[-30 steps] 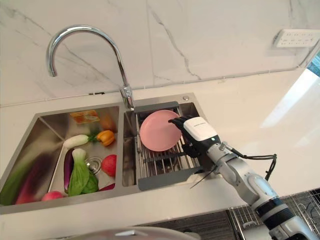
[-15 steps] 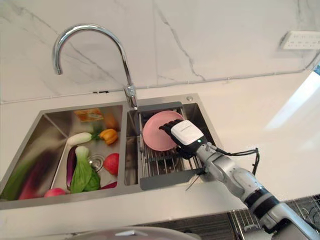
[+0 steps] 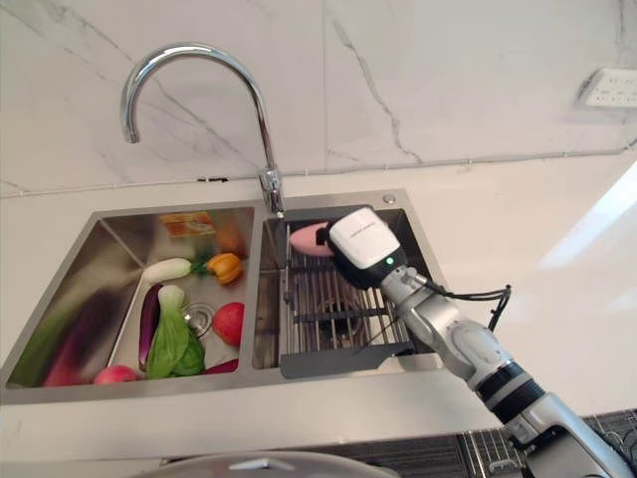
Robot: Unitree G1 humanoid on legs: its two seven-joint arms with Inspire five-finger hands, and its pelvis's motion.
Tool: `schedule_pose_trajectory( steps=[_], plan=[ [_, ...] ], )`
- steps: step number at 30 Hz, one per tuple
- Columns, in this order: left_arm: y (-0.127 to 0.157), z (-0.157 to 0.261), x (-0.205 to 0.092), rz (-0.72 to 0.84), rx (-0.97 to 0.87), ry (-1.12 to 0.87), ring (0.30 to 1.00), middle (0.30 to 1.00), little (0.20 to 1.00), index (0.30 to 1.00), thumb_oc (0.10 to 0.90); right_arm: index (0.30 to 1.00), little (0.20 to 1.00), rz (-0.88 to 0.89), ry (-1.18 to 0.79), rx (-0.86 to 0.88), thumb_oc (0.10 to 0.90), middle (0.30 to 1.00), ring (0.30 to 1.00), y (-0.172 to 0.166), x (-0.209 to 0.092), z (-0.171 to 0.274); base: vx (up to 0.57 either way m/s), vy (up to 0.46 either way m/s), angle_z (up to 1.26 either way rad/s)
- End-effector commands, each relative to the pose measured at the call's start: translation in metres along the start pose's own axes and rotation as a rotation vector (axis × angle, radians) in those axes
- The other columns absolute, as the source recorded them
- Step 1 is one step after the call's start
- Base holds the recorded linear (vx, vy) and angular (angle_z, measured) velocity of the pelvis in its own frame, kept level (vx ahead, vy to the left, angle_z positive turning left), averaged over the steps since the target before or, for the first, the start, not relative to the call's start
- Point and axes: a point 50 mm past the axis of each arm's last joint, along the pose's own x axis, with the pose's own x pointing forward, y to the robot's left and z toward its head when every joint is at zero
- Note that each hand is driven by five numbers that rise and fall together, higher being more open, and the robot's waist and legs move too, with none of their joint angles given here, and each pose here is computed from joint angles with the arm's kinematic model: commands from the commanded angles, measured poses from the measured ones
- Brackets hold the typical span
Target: Place the dishes in the dishwasher.
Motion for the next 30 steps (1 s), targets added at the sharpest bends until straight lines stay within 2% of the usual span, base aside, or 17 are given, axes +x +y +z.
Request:
schedule_pose_trajectory(
  steps=[1, 10, 19, 20, 23, 30],
  plan=[
    [-0.009, 0.035, 0.003, -0.030, 0.043, -0.084, 0.900, 0.900, 0.900, 0.900, 0.800, 0.300, 0.300, -0.286, 0.010, -0.029, 0.400, 0.300, 0.300, -0.048, 0.022, -0.008, 0.00, 0.000, 0.00],
    [-0.009, 0.035, 0.003, -0.028, 0.070, -0.096, 0.900, 0.900, 0.900, 0.900, 0.800, 0.300, 0.300, -0.393, 0.053, -0.043, 0.400, 0.300, 0.300, -0.072, 0.010, -0.017, 0.00, 0.000, 0.00],
    [-0.006, 0.036, 0.003, -0.030, 0.081, -0.110, 0.900, 0.900, 0.900, 0.900, 0.800, 0.300, 0.300, -0.524, 0.078, -0.135, 0.400, 0.300, 0.300, -0.115, -0.005, -0.028, -0.01, 0.006, -0.01],
    [-0.004, 0.038, 0.003, -0.025, 0.058, -0.116, 0.900, 0.900, 0.900, 0.900, 0.800, 0.300, 0.300, -0.559, 0.069, -0.164, 0.400, 0.300, 0.300, -0.128, -0.006, -0.030, -0.06, 0.023, 0.01],
    [-0.001, 0.046, 0.003, -0.021, 0.017, -0.140, 0.900, 0.900, 0.900, 0.900, 0.800, 0.300, 0.300, -0.594, 0.029, -0.186, 0.400, 0.300, 0.300, -0.143, 0.000, -0.027, -0.10, 0.057, -0.10],
    [-0.006, 0.054, 0.004, -0.038, -0.019, -0.145, 0.900, 0.900, 0.900, 0.900, 0.800, 0.300, 0.300, -0.664, -0.041, -0.388, 0.400, 0.300, 0.300, -0.182, 0.010, -0.020, -0.13, 0.126, -0.64]
  ],
)
